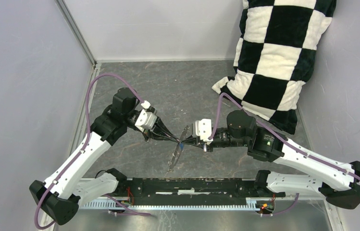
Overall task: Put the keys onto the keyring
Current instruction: Insert the key onto the keyring.
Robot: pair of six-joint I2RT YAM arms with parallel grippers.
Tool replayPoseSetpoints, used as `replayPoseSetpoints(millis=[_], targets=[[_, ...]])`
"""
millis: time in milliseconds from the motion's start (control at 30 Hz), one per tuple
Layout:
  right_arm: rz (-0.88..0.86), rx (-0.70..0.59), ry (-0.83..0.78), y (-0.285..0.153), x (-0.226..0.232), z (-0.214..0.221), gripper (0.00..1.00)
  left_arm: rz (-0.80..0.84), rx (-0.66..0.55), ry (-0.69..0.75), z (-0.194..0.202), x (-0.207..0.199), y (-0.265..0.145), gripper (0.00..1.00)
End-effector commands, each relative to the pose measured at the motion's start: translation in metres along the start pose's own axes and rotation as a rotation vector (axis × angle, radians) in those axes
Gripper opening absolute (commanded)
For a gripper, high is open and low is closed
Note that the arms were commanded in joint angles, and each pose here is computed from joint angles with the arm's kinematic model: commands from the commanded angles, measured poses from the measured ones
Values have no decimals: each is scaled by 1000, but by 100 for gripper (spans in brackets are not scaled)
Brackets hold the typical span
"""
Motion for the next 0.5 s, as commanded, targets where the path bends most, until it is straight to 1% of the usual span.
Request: replayPoseSetpoints(millis=[0, 267, 467], targets=[[-1, -56, -47, -4, -1, -24, 1, -20, 2, 32, -6, 4, 1, 2], [4, -40, -74, -4, -4, -29, 1, -6, 12, 27, -4, 1, 4, 2], [8, -25, -93, -3, -6, -31, 1, 20, 28, 51, -3, -4, 7, 2]])
Point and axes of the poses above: each gripper's point midway between its finger pads, its own y axis out along the fingers, its own x axis along the line the jaws close on, z = x × y, the point moved 9 cm from there along -y, back along the fingers, and after that the axes turned 11 degrees about y, right-handed, at the moved point
